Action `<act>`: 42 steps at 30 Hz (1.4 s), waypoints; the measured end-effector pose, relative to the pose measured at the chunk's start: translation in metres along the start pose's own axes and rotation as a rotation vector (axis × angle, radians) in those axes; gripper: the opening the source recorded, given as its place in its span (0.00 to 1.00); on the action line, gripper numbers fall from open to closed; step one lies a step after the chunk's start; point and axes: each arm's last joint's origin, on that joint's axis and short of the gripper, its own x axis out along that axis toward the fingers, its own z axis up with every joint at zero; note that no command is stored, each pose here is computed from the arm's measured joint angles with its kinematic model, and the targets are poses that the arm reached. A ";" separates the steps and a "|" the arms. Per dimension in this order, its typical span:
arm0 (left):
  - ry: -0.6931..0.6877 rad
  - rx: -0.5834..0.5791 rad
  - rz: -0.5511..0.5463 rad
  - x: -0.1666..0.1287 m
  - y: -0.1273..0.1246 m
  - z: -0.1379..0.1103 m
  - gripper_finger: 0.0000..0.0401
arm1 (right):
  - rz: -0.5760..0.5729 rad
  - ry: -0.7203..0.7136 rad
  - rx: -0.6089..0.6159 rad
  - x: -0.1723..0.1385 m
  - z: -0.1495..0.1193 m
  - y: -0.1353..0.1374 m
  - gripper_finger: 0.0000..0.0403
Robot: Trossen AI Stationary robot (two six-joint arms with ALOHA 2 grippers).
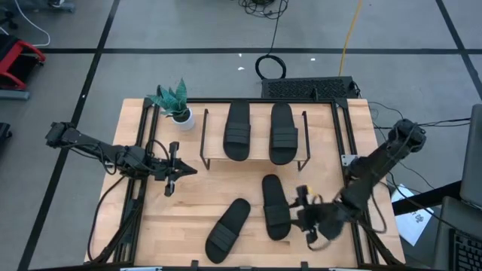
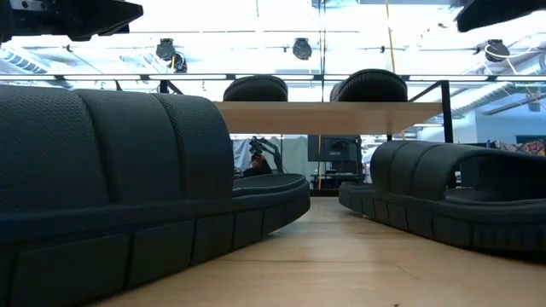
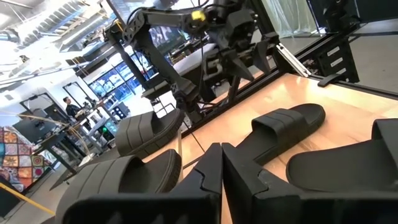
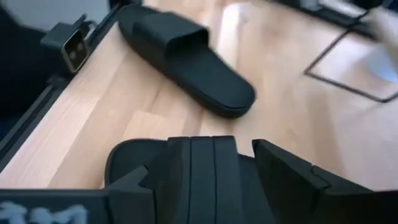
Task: Pick and place slides into the shelf
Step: Put the black slipper under the shelf
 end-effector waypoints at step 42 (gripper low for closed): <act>-0.001 -0.015 0.000 0.000 0.000 0.000 0.05 | -0.308 0.340 0.014 0.073 -0.021 0.107 0.03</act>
